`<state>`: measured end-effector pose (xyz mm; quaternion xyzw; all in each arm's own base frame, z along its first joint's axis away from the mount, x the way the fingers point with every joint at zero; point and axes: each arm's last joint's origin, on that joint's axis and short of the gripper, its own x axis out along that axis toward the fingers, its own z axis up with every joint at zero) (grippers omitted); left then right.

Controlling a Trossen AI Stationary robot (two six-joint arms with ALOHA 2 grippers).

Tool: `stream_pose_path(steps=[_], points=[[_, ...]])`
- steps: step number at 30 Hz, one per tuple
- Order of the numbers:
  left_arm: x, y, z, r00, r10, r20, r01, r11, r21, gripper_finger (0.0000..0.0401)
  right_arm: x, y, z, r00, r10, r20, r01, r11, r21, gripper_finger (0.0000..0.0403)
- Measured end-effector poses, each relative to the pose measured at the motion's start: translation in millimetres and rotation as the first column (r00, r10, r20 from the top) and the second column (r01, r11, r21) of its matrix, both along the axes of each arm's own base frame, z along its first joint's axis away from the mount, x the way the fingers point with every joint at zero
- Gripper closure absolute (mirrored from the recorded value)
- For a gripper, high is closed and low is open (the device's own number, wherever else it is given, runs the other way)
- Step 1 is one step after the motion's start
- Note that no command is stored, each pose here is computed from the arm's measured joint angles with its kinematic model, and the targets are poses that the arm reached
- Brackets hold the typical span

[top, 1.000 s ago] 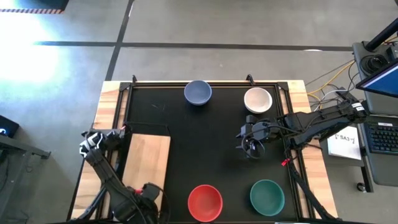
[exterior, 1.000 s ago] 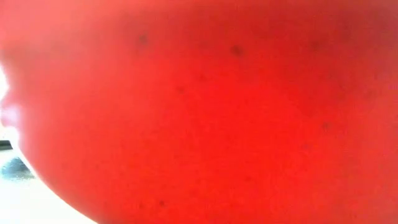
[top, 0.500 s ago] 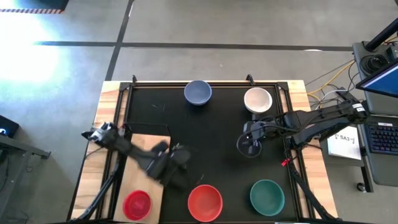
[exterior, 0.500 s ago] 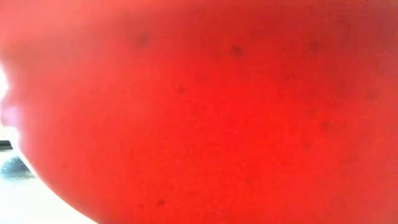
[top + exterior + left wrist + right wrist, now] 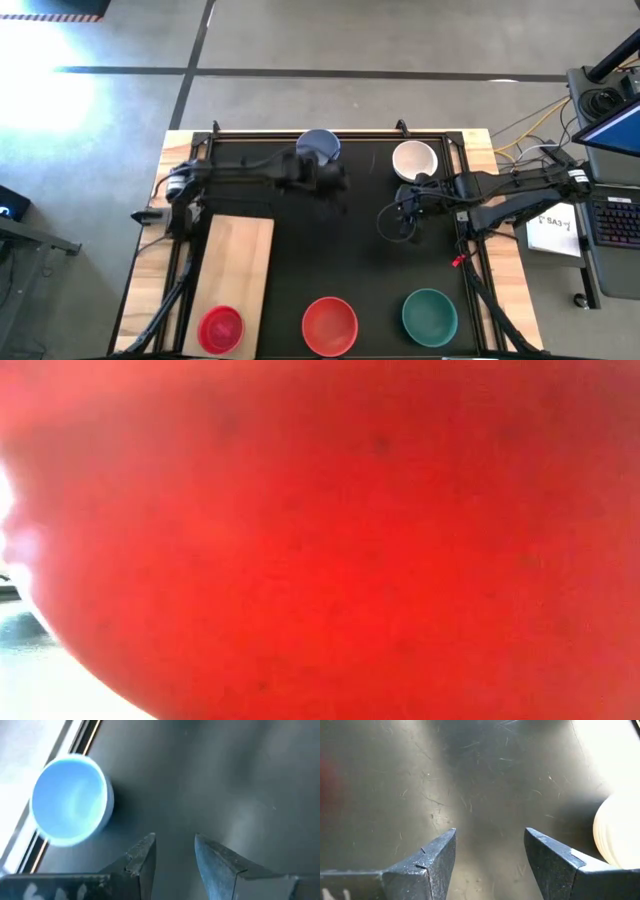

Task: Place and stack bowls onto a shelf
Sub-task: Put the blue bowl on the shelf

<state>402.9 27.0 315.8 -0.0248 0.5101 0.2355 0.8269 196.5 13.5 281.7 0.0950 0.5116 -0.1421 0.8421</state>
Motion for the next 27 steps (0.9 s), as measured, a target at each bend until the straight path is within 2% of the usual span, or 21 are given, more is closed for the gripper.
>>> stream_pose_path(steps=[5, 8, 13, 21, 24, 27], points=[[2.7, 45.7, -30.1, 1.000, -0.005, -0.013, 0.006, 1.000, 0.016, 0.0282, -1.3, -0.8, -2.7, 1.000, -0.003, -0.019, 0.003, 1.000, -0.004, 0.0181], [1.9, 65.9, -49.0, 1.000, 0.008, 0.007, -0.008, 1.000, -0.011, 0.0282, -2.8, -1.4, -8.5, 0.999, -0.009, -0.041, 0.008, 1.000, -0.025, 0.0182], [-2.9, 87.1, -75.4, 1.000, 0.017, -0.010, -0.016, 1.000, 0.010, 0.0282, -5.2, -3.7, -19.8, 0.997, -0.011, -0.078, 0.007, 0.999, -0.049, 0.0182], [-11.1, 118.3, -93.7, 0.995, 0.098, 0.006, -0.098, 0.995, 0.023, 0.0282, -5.4, -5.2, -23.0, 0.996, -0.036, -0.077, 0.028, 0.995, -0.096, 0.0182], [-11.6, 127.5, -101.9, 0.994, 0.112, -0.011, -0.112, 0.994, 0.018, 0.0282, -3.8, -5.1, -22.4, 0.998, -0.036, -0.058, 0.030, 0.995, -0.094, 0.0182], [-11.4, 132.7, -114.9, 0.994, 0.103, -0.041, -0.104, 0.994, -0.038, 0.0282, -3.5, -5.1, -22.3, 0.998, -0.041, -0.054, 0.036, 0.995, -0.091, 0.0181]])
